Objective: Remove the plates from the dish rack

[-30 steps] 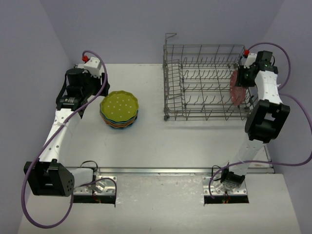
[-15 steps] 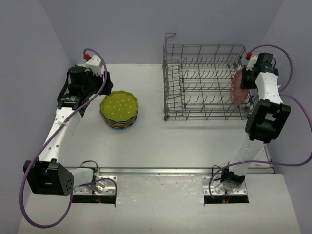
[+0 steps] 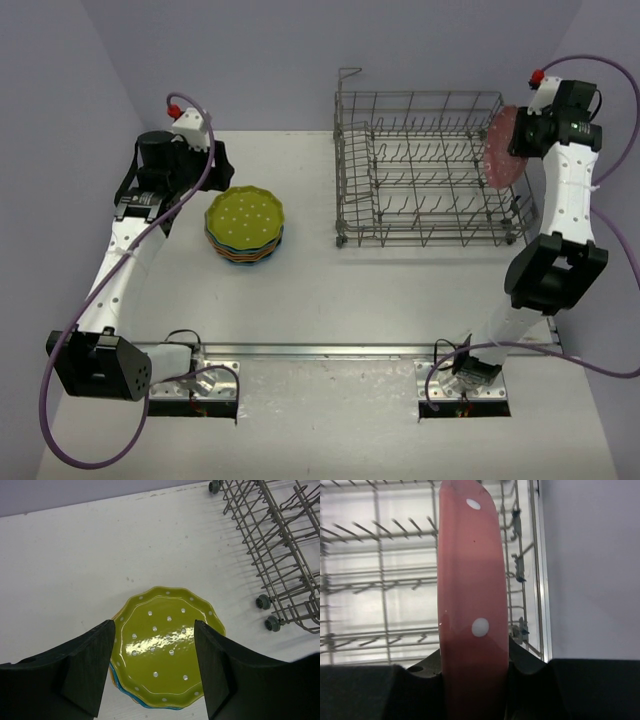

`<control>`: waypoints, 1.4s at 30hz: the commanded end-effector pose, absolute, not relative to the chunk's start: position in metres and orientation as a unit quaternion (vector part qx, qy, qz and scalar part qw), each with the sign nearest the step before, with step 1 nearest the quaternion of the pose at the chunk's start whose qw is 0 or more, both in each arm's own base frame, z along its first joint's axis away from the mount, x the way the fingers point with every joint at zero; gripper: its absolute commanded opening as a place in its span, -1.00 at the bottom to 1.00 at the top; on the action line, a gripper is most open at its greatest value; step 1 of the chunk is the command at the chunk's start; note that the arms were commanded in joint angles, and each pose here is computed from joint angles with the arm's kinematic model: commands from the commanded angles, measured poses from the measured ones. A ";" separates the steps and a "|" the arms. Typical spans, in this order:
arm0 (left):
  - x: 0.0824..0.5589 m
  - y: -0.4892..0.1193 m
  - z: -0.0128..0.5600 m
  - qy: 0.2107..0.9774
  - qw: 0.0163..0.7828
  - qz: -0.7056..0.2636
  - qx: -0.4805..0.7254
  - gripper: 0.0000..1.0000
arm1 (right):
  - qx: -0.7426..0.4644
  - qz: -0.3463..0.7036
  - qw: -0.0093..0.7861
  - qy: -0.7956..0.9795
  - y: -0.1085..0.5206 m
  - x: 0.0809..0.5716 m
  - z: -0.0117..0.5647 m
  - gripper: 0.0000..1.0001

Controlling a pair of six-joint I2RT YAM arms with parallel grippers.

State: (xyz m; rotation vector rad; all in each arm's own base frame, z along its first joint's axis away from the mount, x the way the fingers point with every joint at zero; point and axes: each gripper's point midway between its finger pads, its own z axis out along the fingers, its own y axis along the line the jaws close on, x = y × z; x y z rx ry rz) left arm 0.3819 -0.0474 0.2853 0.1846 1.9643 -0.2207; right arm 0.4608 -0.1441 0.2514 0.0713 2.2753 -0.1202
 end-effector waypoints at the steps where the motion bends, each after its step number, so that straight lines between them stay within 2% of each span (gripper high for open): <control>1: 0.381 -0.068 0.318 0.806 0.567 -0.143 0.091 0.29 | -0.007 -0.015 0.580 0.814 -0.108 0.459 0.388 -1.00; 4: 0.377 -0.078 0.325 0.800 0.566 -0.169 0.104 0.36 | -0.006 0.023 0.595 0.804 -0.092 0.452 0.403 -1.00; 8: 0.361 -0.107 0.337 0.780 0.555 -0.247 0.150 0.67 | -0.046 0.180 0.582 0.792 -0.034 0.435 0.407 -1.00; 13: 0.332 -0.143 0.343 0.755 0.511 -0.361 0.196 0.80 | -0.077 0.411 0.487 0.767 0.039 0.399 0.386 -1.00; 16: 0.318 -0.153 0.346 0.743 0.494 -0.396 0.215 0.80 | -0.129 0.477 0.451 0.743 0.086 0.367 0.373 -1.00; 21: 0.309 -0.160 0.344 0.744 0.473 -0.417 0.221 0.76 | -0.211 0.513 0.409 0.725 0.156 0.326 0.359 -1.00; 24: 0.297 -0.173 0.326 0.757 0.434 -0.425 0.239 0.74 | -0.267 0.551 0.346 0.711 0.212 0.290 0.342 -1.00; 30: 0.263 -0.211 0.289 0.771 0.366 -0.417 0.312 0.72 | -0.317 0.576 0.287 0.696 0.254 0.258 0.322 -1.00; 34: 0.266 -0.215 0.275 0.785 0.360 -0.402 0.303 0.70 | -0.325 0.572 0.288 0.696 0.259 0.258 0.324 -1.00; 42: 0.300 -0.211 0.286 0.792 0.414 -0.364 0.264 0.72 | -0.303 0.470 0.367 0.743 0.241 0.297 0.320 -1.00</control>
